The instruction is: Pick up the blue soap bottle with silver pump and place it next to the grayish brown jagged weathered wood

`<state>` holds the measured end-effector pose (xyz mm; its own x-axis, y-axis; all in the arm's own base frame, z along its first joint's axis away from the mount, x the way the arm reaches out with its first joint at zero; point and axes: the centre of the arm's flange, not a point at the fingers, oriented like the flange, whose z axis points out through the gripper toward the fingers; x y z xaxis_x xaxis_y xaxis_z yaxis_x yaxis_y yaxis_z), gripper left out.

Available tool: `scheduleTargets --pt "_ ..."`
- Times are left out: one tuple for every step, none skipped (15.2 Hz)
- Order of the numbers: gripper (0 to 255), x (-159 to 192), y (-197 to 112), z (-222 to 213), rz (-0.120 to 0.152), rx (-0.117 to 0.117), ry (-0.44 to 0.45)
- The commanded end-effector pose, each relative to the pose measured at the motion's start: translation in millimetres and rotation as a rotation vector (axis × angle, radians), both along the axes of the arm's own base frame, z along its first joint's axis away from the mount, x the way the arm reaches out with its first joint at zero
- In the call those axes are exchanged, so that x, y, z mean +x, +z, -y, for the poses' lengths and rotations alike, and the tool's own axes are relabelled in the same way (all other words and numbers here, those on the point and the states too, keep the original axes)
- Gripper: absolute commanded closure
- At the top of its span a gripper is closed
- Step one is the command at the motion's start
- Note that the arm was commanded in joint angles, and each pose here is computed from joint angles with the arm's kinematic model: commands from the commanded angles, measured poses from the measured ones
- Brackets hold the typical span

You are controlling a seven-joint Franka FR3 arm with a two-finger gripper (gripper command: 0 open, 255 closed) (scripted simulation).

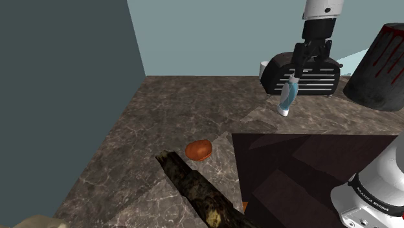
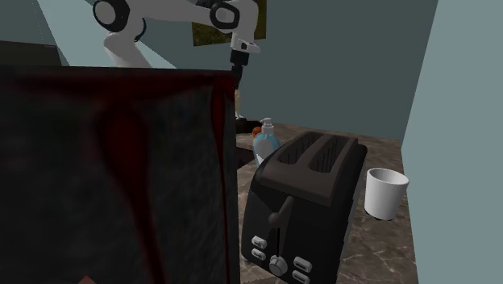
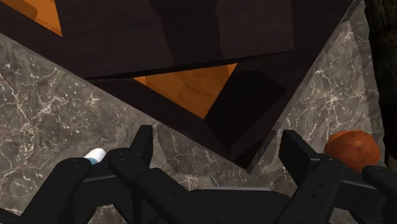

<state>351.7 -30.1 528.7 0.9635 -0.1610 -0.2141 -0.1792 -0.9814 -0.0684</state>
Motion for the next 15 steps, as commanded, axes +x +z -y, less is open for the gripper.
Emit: scheduleTargets --pt "0 16.1 -8.4 27.2 -0.009 0.010 -0.014" --pt "0 24.0 -13.0 38.4 -0.013 0.016 -0.020" --pt "0 31.9 -17.7 49.5 -0.018 0.022 -0.027" --pt "0 39.6 -22.4 60.7 -0.022 0.027 -0.034" --pt "0 47.2 -27.3 71.9 -0.027 0.033 -0.040" --pt "0 54.7 -32.2 83.1 -0.031 0.038 -0.047" --pt "0 62.2 -37.3 94.4 -0.036 0.044 -0.054" --pt "0 69.5 -42.4 105.7 -0.040 0.049 -0.060" --pt "0 76.8 -47.7 117.0 -0.045 0.055 -0.067" --pt "0 83.9 -53.0 128.3 -0.050 0.061 -0.074" --pt "0 90.9 -58.4 139.6 -0.054 0.066 -0.081" --pt "0 97.9 -63.9 150.9 -0.059 0.072 -0.087" --pt "0 104.7 -69.6 162.3 -0.063 0.077 -0.094" --pt "0 111.4 -75.3 173.7 -0.068 0.083 -0.101" --pt "0 118.1 -81.1 185.1 -0.072 0.089 -0.107"
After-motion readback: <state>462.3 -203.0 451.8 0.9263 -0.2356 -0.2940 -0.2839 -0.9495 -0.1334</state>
